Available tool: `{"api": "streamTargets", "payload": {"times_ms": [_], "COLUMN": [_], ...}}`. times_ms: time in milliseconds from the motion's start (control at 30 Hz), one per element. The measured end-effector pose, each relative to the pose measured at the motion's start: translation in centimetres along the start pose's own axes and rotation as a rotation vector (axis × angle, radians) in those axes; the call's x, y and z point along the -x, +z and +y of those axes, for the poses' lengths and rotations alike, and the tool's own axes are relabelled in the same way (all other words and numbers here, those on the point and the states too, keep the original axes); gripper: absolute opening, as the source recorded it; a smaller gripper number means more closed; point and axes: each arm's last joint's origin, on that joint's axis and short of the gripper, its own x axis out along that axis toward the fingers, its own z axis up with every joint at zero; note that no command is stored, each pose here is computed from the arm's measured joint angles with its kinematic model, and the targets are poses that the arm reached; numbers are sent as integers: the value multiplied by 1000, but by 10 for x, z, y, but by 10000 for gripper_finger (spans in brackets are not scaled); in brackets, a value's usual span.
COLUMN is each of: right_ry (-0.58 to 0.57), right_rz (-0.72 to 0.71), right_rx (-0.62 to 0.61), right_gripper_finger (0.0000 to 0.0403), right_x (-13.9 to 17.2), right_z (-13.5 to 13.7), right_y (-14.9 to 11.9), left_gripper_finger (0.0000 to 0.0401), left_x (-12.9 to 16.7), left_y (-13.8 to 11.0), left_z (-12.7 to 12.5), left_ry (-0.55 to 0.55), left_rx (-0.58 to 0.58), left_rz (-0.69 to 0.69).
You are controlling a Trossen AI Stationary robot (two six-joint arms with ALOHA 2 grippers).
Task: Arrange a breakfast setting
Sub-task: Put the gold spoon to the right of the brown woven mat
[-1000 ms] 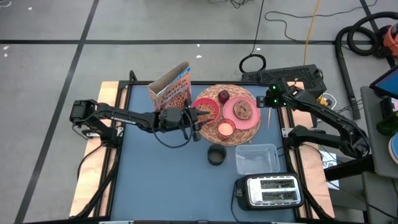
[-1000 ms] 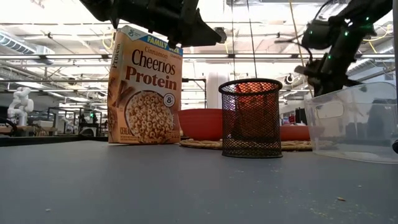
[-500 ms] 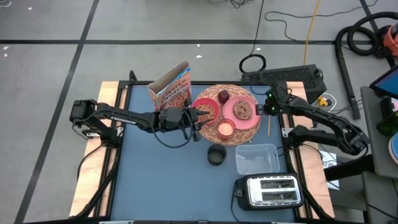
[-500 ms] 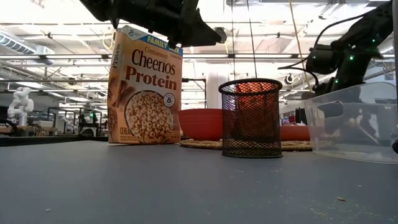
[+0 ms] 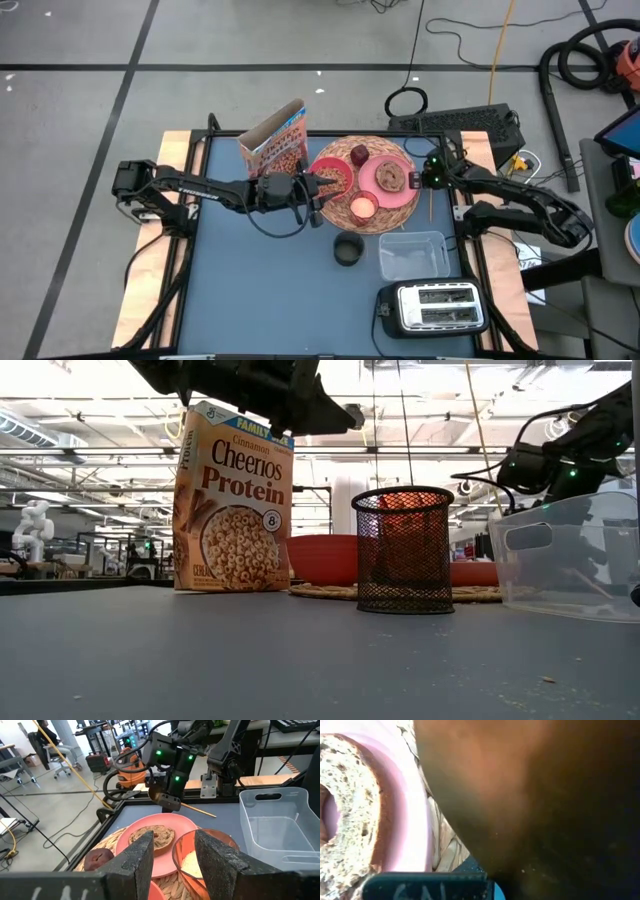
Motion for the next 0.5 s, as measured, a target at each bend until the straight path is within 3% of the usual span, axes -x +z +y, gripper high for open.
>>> {"api": "streamTargets", "payload": {"times_ms": [500], "right_ry": [-56], "right_rz": [-61], "right_rx": [-2], "right_gripper_finger": [14], "right_x": [-3], "right_z": [-3], "right_y": [-1], "left_gripper_finger": [149], "left_x": [0], "left_y": [0], "left_z": [0], "left_ry": [-1], "left_rx": [-1], "left_rz": [5]}}
